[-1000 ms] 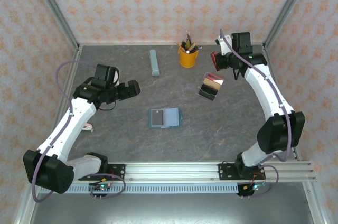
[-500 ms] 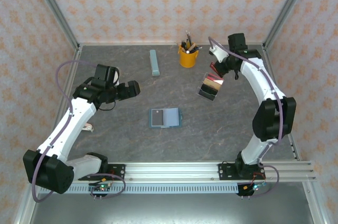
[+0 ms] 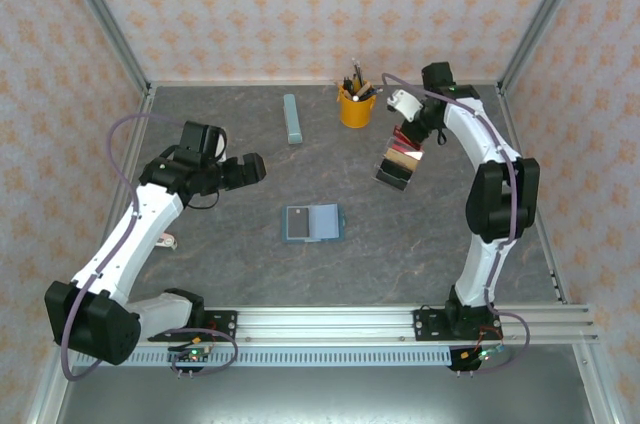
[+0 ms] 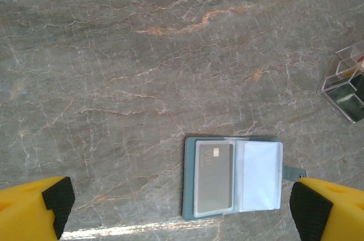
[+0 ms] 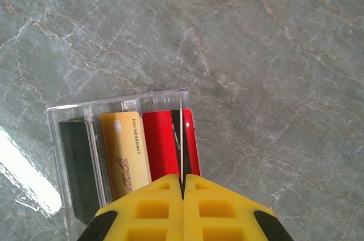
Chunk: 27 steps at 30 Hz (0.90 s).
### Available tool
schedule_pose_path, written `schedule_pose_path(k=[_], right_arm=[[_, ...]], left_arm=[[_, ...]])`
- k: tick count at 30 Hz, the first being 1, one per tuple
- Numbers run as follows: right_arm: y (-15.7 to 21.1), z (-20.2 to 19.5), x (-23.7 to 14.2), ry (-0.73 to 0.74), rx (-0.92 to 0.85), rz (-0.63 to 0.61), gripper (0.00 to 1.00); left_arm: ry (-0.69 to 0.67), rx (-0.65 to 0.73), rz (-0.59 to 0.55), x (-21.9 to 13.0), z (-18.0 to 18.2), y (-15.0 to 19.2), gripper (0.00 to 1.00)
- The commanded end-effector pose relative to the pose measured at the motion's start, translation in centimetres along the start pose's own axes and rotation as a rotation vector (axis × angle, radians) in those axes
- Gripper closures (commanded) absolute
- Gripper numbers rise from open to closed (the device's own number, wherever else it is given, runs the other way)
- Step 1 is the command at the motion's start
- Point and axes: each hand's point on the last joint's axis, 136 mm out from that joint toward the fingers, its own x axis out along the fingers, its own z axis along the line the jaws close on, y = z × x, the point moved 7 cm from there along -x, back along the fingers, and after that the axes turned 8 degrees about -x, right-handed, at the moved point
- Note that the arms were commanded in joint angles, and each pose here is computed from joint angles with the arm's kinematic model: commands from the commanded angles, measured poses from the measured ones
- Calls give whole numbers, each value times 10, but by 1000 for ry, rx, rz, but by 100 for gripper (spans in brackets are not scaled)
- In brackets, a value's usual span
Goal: Take the credit cards out of the card holder
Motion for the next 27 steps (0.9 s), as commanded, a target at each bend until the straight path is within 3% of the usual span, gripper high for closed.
schedule_pose_path(k=[1,8,13,19,27], right_arm=[[2,0,-2,-49,-24,9,100],[10,-2,10,-46,-11,47,99],[10,-4,11,-29,9,55,88],[-2,-12,-12,36,58,10,73],[-19,-10,-58,100,311,-145,71]], left_arm=[[-17,8,25,2,4,2,0],[-16,7,32,4,4,2,0],[-12,7,36,5,4,3,0],[-7,5,40,5,3,3,0],[2,-3,50,8,3,5,0]])
